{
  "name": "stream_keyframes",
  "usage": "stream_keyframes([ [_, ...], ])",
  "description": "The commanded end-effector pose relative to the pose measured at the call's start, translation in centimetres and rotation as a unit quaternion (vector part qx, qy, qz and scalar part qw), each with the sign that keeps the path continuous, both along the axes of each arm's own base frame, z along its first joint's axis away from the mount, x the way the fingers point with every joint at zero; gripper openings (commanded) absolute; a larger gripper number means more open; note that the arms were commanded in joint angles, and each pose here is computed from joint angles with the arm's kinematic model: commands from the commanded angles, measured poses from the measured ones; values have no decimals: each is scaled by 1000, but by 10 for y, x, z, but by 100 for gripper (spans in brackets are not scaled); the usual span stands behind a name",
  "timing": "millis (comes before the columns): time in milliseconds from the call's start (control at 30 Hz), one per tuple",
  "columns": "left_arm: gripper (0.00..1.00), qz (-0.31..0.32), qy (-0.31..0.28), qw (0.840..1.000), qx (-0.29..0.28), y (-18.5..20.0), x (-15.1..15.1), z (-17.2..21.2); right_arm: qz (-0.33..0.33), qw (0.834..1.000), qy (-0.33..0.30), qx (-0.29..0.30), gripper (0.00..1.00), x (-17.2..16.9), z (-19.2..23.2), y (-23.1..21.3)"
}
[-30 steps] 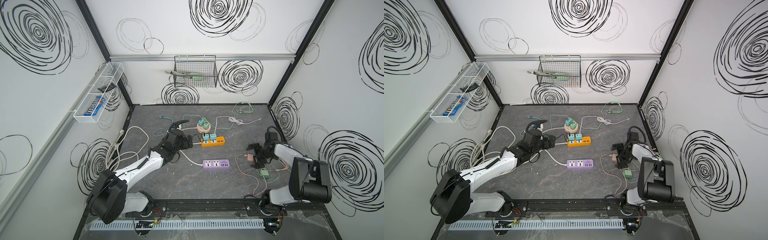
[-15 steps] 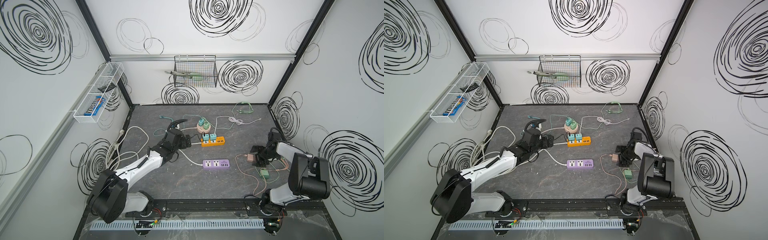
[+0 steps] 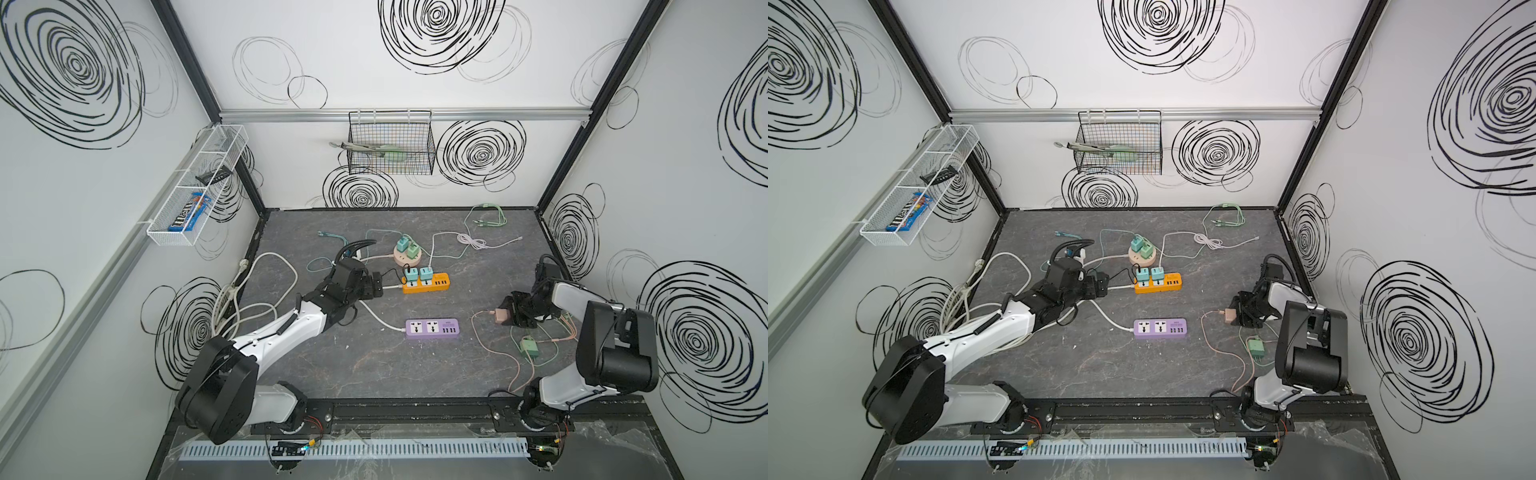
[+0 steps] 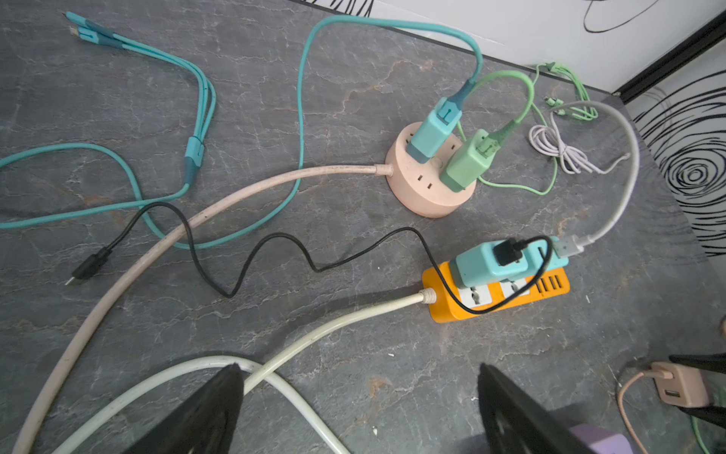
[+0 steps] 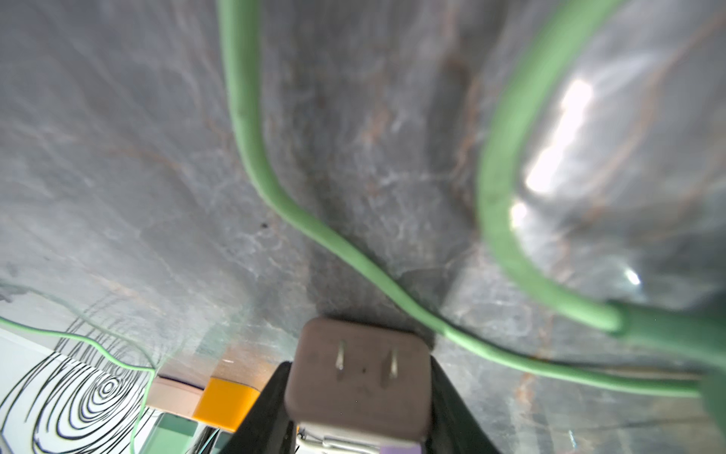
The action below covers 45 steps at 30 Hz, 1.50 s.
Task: Insert the plug
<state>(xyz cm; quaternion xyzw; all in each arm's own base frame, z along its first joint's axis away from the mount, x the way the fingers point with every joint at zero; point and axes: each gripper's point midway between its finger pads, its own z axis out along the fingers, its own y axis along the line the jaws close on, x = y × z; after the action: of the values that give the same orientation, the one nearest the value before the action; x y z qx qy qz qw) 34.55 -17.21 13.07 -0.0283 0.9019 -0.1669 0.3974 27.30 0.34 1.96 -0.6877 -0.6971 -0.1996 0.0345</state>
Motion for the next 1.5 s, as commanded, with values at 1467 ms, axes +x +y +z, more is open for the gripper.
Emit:
stream_keyframes([
  [1467, 89, -314, -81, 914, -243, -236, -9, 91, 92, 932, -320, 144, 30, 52, 203, 158],
])
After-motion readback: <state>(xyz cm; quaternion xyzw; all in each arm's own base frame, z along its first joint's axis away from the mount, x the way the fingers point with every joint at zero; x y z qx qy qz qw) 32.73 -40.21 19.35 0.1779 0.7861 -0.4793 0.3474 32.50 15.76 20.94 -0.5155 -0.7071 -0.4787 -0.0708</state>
